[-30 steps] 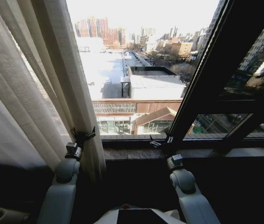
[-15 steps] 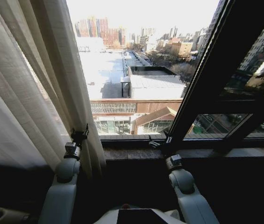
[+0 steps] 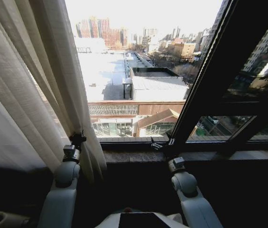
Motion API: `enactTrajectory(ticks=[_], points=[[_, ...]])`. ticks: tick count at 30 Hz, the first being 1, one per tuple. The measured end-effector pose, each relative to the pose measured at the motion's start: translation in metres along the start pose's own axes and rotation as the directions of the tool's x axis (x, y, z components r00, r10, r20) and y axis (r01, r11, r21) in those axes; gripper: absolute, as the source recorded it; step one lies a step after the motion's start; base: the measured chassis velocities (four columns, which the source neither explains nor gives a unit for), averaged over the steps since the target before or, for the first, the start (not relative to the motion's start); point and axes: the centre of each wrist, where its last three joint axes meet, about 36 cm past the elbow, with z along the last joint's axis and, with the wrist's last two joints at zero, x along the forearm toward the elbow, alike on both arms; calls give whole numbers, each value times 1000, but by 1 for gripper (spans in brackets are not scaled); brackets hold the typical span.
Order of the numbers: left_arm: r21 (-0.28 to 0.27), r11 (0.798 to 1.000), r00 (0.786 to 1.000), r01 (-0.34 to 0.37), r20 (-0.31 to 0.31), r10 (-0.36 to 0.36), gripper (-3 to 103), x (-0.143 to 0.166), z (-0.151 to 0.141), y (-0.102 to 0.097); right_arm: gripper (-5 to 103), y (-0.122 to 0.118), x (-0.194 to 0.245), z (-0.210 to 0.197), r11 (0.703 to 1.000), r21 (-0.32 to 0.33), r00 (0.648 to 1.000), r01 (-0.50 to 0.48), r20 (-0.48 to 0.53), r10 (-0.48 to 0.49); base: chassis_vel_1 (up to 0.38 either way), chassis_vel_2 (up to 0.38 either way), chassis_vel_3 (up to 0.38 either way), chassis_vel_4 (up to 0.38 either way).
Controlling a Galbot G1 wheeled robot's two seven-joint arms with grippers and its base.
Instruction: Open the curtains by pulling them apart, changing their state from closed to fully open.
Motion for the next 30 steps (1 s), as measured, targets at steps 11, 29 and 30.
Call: enactTrajectory(ticks=[11,29,30], points=[[76,925,928,372,-50,-369,0,-7,-23,14,100,0,0,0,1000,0,1000,0,0,0,0,0,0,0],[64,595,597,801,-143,-789,0,-14,-15,167,100,-3,-1,3,1000,7,1000,5,-6,-5,0,0,0,0],[55,564,565,824,-147,-812,0,-15,-12,186,100,-3,-1,3,1000,8,1000,5,-7,-5,0,0,0,0]])
